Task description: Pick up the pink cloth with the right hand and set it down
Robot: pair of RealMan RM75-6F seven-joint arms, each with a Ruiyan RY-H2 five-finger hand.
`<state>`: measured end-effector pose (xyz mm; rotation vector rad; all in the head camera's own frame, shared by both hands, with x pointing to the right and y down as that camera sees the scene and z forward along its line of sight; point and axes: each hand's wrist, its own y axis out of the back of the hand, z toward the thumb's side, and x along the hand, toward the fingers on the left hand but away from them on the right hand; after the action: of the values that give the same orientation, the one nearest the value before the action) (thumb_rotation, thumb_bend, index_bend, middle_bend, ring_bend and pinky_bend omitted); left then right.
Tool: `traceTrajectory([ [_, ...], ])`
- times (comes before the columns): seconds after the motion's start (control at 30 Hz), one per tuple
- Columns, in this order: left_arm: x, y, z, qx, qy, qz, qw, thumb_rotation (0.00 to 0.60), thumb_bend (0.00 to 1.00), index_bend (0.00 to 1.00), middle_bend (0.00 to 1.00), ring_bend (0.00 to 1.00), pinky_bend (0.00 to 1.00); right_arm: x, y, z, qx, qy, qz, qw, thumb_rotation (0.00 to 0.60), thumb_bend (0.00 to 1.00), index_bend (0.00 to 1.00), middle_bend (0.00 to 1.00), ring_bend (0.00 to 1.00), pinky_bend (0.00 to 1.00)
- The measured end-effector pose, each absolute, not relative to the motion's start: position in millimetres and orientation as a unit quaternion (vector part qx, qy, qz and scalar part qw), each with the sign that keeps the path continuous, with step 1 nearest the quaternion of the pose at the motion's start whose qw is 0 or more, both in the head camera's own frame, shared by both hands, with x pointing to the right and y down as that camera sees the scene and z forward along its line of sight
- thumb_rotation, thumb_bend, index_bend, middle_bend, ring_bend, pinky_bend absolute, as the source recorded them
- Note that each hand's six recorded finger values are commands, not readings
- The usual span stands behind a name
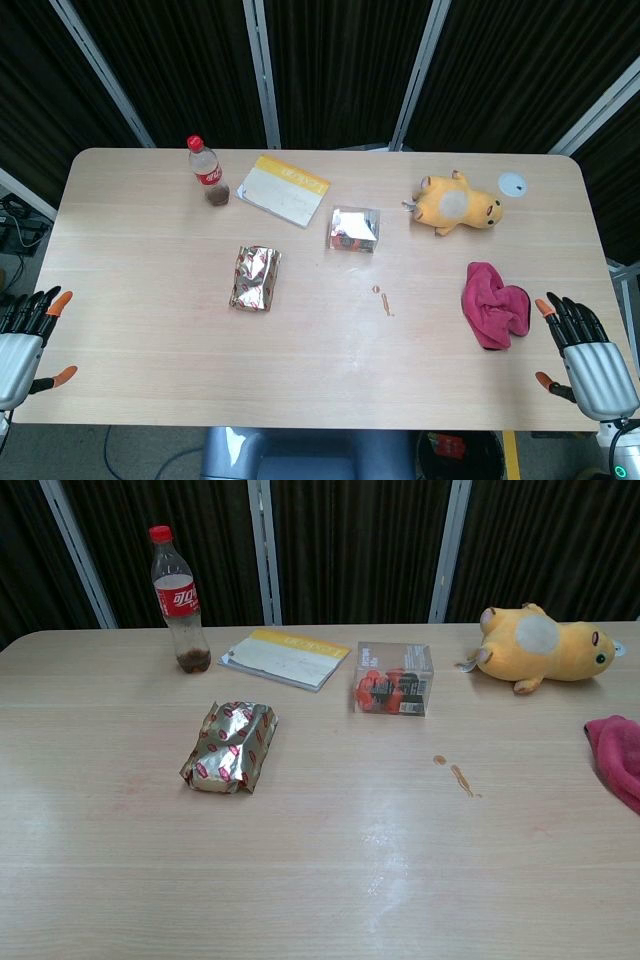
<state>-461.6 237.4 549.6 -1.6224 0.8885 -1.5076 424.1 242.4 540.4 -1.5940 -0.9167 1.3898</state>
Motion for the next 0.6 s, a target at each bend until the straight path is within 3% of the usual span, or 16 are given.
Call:
traceTrajectory([
  [0.6,-460.6,236.1,550.7,-0.636,0.353,-0.583,0.361,0.600,0.00,0.00,0.00,0.00,0.00,427.8,241.0,553.4,-0.630,-0.348,0.583,0.377,0.600,0.00,0.00,0.00,0.00,0.10],
])
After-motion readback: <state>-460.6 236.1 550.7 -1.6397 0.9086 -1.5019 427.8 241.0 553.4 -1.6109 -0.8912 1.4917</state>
